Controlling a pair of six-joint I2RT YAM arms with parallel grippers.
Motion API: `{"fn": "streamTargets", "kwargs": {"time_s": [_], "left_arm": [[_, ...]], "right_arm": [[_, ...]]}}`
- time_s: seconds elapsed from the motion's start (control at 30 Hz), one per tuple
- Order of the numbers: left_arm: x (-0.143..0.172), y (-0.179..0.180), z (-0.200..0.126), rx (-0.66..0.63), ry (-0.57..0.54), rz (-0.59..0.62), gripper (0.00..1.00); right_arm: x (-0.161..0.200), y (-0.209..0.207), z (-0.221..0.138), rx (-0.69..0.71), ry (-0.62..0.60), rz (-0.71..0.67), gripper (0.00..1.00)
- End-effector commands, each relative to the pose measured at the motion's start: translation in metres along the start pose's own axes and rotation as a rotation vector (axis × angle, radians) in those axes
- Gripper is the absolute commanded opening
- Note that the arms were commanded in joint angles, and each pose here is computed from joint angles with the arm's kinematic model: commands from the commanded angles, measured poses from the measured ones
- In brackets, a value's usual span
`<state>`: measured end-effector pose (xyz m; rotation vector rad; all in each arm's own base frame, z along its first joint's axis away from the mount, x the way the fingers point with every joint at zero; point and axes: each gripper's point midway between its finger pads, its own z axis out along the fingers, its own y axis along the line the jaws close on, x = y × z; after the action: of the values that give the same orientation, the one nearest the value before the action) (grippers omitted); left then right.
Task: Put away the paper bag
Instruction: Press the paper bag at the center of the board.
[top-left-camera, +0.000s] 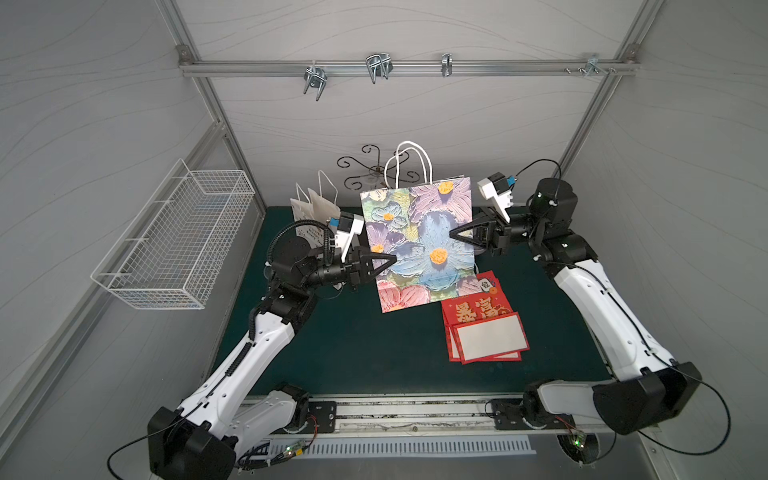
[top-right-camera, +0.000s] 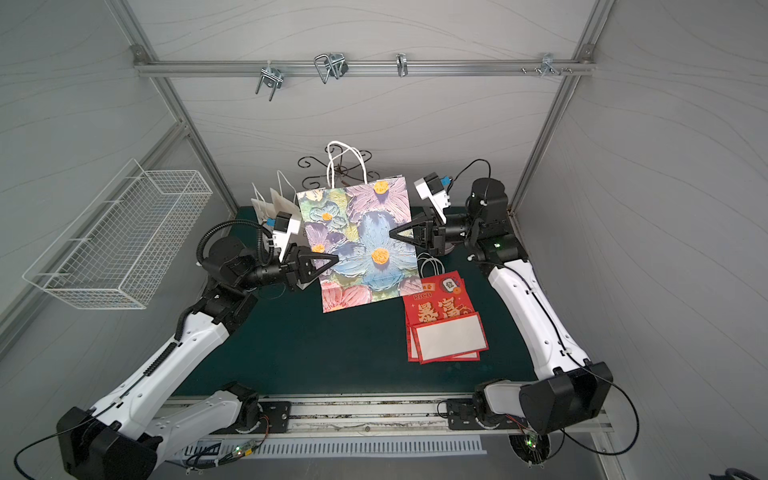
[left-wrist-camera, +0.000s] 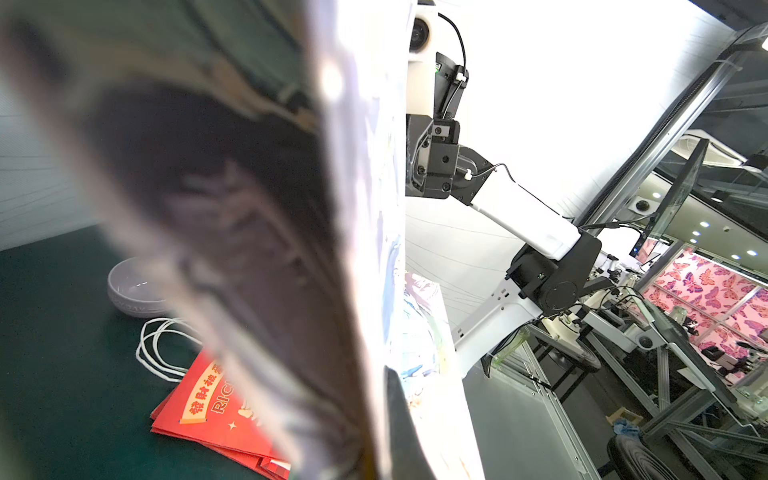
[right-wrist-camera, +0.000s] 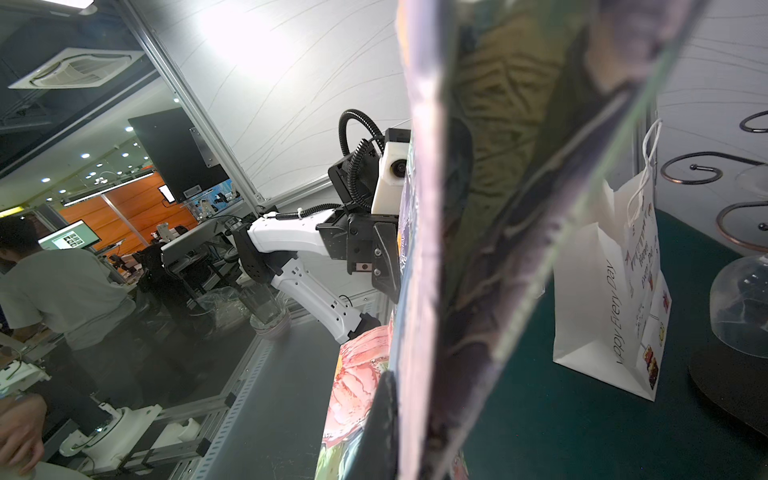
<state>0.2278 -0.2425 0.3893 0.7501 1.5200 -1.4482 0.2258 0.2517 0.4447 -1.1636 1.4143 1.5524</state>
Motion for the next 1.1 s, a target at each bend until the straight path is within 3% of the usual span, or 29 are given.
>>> {"fn": "streamTargets", "kwargs": {"time_s": [0.0,0.07,0.1,0.2,0.33,0.47,0.6,0.73,0.83,1.07], "left_arm": [[-0.014,-0.014,-0.002,0.027,-0.013,0.056,0.0],[-0.015,-0.011,-0.002,0.005,-0.017,0.056,0.0],[-0.016,-0.01,-0.002,-0.002,-0.019,0.054,0.0],[-0.02,-0.004,-0.002,-0.039,-0.03,0.052,0.0],[-0.024,0.008,-0.006,-0.119,-0.061,0.058,0.0],[-0.033,0.019,-0.009,-0.195,-0.107,0.057,0.0],[-0.047,0.02,-0.012,-0.222,-0.152,0.054,0.0],[-0.063,0.012,-0.012,-0.211,-0.188,0.051,0.0],[-0.072,0.005,-0.01,-0.173,-0.204,0.031,0.0],[-0.075,-0.021,0.001,0.016,-0.163,-0.01,0.0]], "right_arm": [[-0.005,0.001,-0.006,0.038,-0.016,-0.011,0.07],[-0.005,0.0,-0.011,0.081,-0.021,-0.013,0.36],[-0.004,0.0,-0.014,0.103,-0.022,-0.015,0.45],[0.0,-0.002,-0.03,0.228,-0.031,-0.04,0.59],[0.013,-0.009,-0.056,0.45,-0.037,-0.102,0.66],[0.047,-0.016,-0.079,0.69,0.033,-0.192,0.74],[0.085,-0.024,-0.095,0.813,0.12,-0.185,0.77],[0.118,-0.027,-0.095,0.799,0.191,-0.132,0.78],[0.128,-0.022,-0.085,0.714,0.197,-0.137,0.81],[0.095,-0.012,-0.061,0.493,0.111,-0.229,0.82]]}}
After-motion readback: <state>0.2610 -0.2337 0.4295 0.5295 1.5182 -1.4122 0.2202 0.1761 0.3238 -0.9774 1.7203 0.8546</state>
